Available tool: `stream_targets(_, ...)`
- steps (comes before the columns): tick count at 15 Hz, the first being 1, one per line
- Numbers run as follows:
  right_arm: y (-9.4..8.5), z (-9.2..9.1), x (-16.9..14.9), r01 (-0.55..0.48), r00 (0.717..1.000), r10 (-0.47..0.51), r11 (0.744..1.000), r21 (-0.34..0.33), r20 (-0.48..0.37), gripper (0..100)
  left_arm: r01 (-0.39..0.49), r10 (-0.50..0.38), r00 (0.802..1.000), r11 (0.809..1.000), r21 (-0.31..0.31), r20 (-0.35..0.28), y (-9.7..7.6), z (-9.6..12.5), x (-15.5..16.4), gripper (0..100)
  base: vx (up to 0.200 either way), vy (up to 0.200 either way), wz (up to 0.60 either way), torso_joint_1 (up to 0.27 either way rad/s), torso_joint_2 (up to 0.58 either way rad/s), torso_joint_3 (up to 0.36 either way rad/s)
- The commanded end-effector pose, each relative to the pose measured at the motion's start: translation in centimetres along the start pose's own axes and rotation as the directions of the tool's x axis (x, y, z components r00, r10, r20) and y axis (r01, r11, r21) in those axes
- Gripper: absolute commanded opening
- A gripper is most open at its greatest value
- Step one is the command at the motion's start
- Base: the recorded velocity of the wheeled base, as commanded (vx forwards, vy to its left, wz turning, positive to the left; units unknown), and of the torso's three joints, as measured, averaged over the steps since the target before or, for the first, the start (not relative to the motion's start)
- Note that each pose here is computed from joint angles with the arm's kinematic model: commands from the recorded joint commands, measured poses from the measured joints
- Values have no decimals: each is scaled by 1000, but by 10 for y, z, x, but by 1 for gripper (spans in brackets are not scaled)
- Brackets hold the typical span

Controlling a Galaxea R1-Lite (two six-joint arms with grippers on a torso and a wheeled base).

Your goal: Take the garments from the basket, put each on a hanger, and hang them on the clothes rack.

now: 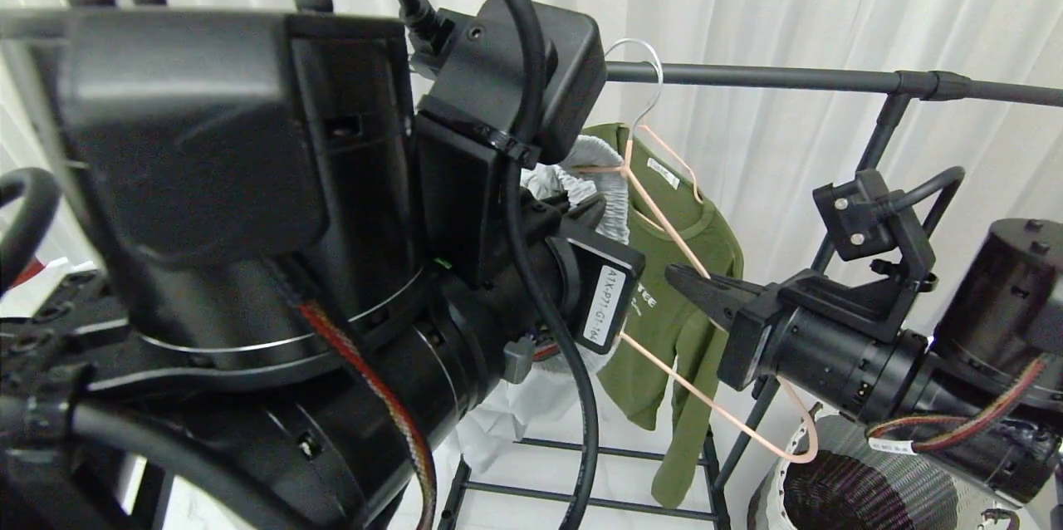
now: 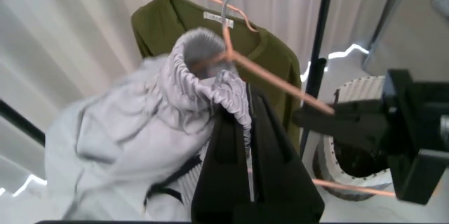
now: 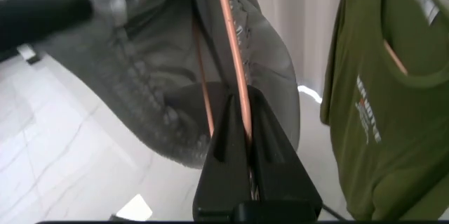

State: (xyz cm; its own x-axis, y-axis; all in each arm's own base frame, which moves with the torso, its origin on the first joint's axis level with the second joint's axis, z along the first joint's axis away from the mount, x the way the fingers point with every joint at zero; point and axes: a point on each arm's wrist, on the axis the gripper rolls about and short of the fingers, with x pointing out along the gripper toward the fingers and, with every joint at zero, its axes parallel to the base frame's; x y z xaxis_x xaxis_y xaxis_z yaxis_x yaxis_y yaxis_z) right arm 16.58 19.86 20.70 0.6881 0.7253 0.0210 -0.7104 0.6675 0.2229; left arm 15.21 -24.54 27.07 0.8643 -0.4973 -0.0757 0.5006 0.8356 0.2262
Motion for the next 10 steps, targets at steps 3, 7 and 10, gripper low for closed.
stream_targets(3,4,20,2,-5,997,4,1000,6,76,0,-12,12,1000,1000,4,-8,-1,-2,1,0,0,0,0,0,0,0)
stream_targets(7,7,33,4,-3,992,1,1000,11,127,0,-7,7,999,1000,18,-34,-2,-10,1,0,0,0,0,0,0,0)
stream_targets(10,8,36,4,-4,990,2,1000,15,139,0,-3,5,999,1000,26,-50,-3,-16,1,0,0,0,0,0,0,0)
